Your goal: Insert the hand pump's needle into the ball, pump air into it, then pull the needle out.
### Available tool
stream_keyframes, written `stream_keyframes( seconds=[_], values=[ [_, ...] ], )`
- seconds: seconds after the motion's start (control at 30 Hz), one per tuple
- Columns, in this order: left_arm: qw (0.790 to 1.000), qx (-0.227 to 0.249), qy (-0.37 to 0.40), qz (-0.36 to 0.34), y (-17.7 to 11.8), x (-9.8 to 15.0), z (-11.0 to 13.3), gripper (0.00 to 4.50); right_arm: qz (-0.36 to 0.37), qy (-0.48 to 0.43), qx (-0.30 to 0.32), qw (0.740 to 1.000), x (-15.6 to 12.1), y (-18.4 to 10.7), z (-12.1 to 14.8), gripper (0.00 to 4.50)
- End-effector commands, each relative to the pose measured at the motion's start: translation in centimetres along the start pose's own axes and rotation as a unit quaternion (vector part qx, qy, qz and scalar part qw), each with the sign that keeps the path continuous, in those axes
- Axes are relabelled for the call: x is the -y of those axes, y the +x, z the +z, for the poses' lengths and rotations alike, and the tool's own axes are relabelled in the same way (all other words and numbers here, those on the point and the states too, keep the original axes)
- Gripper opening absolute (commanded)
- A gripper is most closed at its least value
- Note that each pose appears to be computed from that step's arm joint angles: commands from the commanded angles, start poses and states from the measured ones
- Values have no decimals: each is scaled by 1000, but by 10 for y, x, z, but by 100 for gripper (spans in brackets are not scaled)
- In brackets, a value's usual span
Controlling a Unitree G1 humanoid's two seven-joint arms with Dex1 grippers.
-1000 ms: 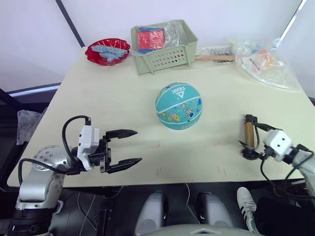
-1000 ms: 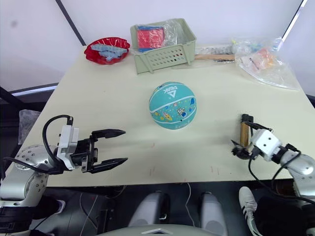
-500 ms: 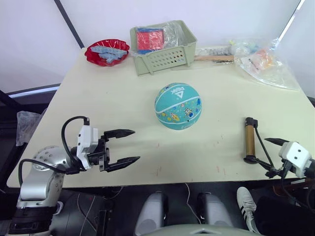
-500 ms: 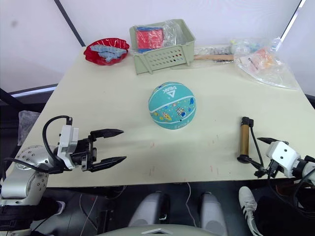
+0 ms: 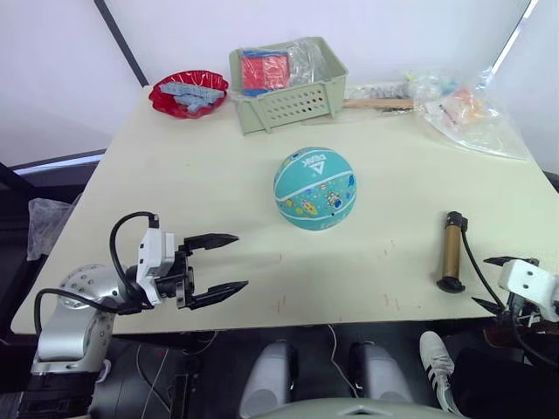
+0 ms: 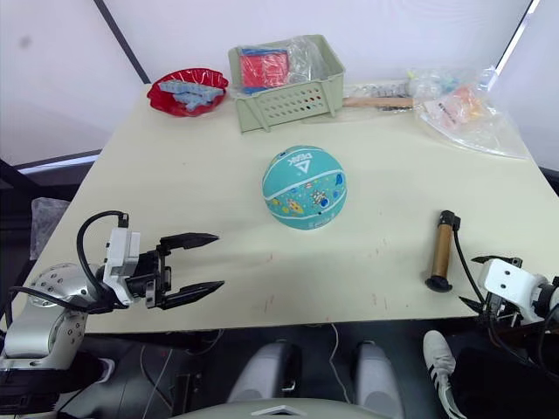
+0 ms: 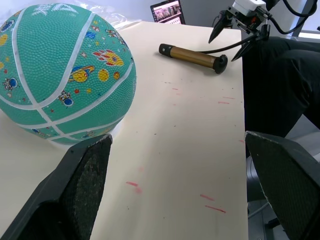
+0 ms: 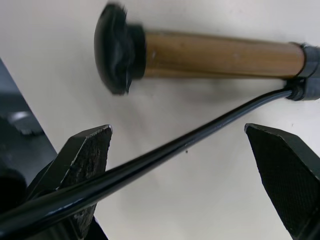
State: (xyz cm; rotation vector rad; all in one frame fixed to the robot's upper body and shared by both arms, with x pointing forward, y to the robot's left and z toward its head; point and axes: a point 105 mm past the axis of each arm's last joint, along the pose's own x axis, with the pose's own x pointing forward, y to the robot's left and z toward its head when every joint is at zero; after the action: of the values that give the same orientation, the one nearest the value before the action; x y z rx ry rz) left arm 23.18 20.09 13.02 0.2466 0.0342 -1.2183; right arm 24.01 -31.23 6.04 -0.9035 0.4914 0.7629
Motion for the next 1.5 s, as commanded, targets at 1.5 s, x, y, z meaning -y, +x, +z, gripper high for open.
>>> stream_keyframes(
  seconds=[1.5],
  values=[
    [935, -100, -69, 333, -67, -14, -69, 450, -98, 260, 258, 925, 18, -51, -37, 447]
  ],
)
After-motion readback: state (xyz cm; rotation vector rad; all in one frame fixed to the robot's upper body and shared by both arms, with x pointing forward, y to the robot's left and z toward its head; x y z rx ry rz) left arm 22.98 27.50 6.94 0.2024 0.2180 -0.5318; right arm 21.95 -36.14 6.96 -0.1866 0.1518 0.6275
